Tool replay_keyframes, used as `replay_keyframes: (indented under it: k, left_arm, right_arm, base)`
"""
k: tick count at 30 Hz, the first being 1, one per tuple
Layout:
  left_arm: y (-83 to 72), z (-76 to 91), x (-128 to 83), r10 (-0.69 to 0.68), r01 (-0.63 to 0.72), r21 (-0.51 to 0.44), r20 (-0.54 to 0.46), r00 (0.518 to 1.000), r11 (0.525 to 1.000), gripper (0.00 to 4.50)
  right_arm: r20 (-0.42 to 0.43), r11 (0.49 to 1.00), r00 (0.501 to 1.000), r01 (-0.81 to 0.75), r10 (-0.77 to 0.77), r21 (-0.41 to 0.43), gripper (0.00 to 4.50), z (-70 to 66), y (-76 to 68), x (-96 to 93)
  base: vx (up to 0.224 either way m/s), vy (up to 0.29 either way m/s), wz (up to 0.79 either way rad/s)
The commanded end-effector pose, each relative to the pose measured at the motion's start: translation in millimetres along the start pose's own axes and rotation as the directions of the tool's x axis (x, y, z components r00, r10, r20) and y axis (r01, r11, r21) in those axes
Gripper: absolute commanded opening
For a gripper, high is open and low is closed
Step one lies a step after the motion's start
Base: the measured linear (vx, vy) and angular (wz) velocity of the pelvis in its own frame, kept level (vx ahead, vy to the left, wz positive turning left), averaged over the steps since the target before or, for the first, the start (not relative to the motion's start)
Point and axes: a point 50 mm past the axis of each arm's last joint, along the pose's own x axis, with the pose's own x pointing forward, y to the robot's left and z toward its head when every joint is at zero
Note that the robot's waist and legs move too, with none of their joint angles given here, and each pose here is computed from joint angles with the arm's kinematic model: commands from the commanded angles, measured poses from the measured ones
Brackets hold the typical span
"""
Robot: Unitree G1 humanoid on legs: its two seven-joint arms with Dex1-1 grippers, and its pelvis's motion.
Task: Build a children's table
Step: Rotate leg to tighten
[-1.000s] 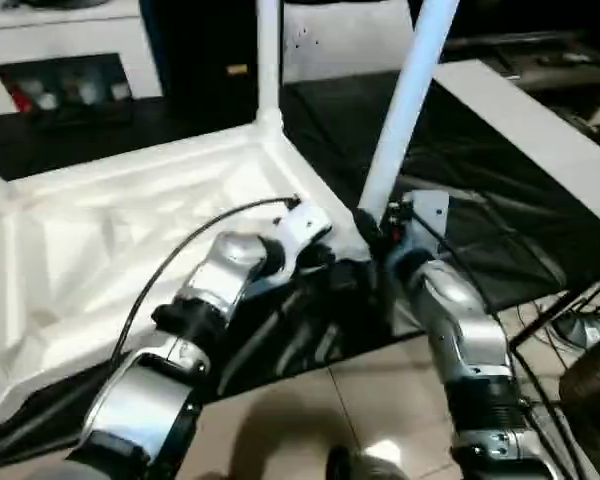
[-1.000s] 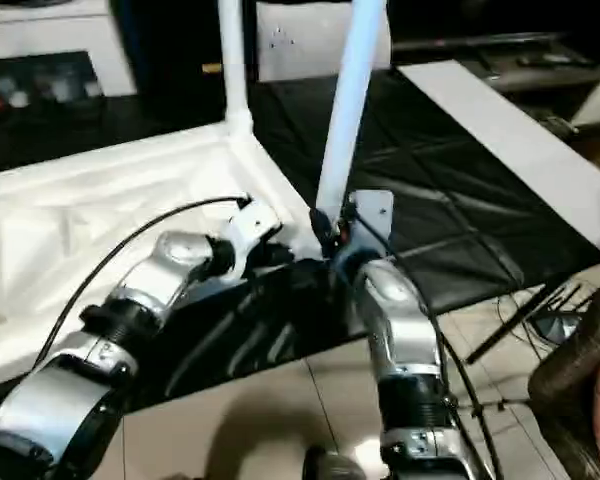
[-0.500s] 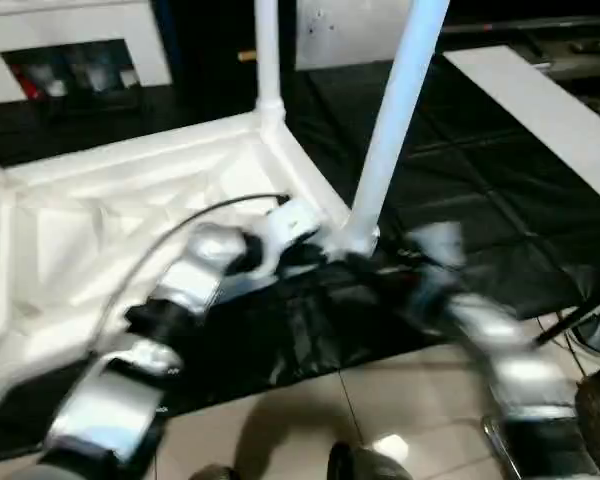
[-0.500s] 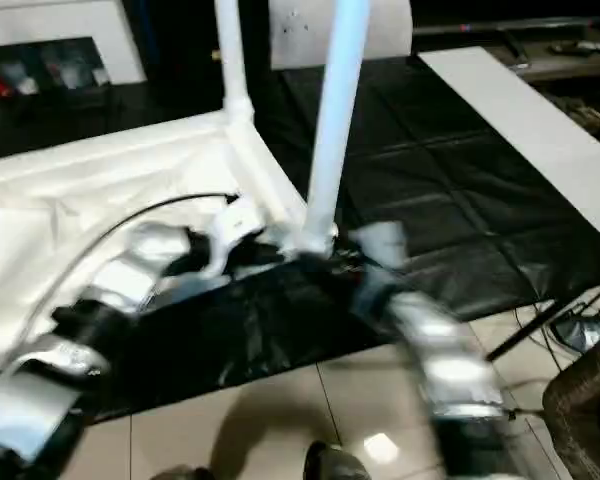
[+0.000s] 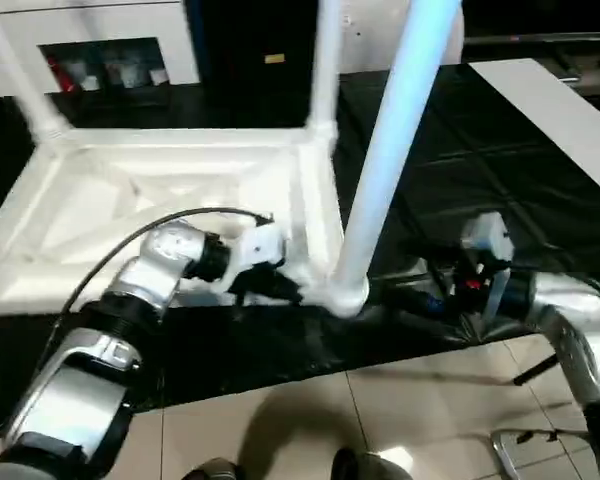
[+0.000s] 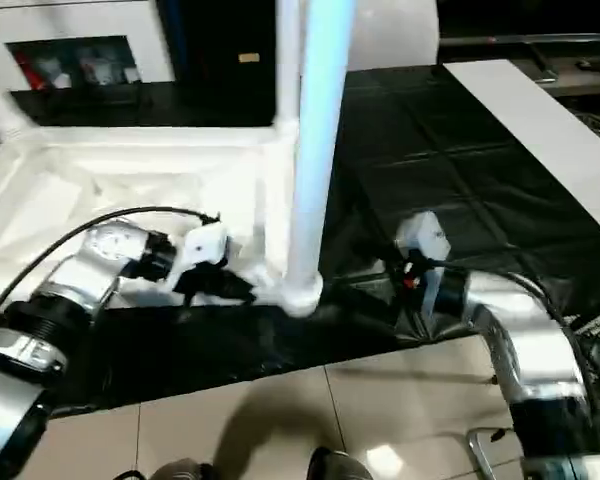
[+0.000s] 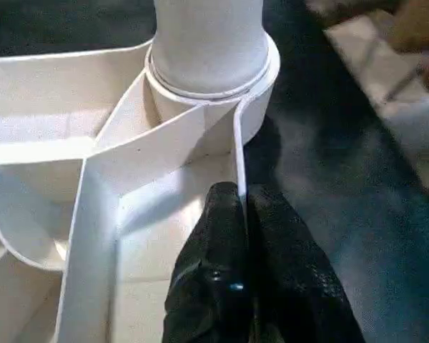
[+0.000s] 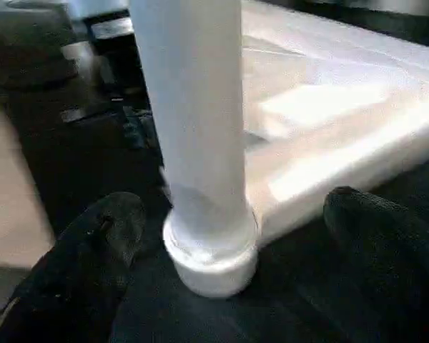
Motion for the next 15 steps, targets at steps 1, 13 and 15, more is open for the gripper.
replay_keyframes:
  k: [1, 13, 15]
  left_arm:
    - [-1.8, 8.9, 8, -0.105, 0.107, 0.065, -0.034, 0.994, 0.992, 0.0]
    - [-4.0, 14.0, 15, -0.208, 0.214, 0.122, -0.064, 0.976, 0.969, 0.0]
    - [-3.9, 14.2, 15, -0.212, 0.219, 0.124, -0.065, 0.975, 0.968, 0.0]
  right_arm:
    - [-0.017, 0.999, 0.999, -0.039, 0.039, -0.001, 4.12, -2.9, 1.6, 1.6]
    - [-0.065, 0.974, 0.972, -0.228, 0.228, -0.001, 3.24, -8.1, 3.6, 23.0]
    - [-0.066, 0.972, 0.97, -0.236, 0.236, -0.002, 3.01, -8.1, 3.3, 23.5]
  base:
    - [0.0, 0.0, 0.0]
    - [0.0, 0.0, 0.0]
    - [0.0, 0.0, 0.0]
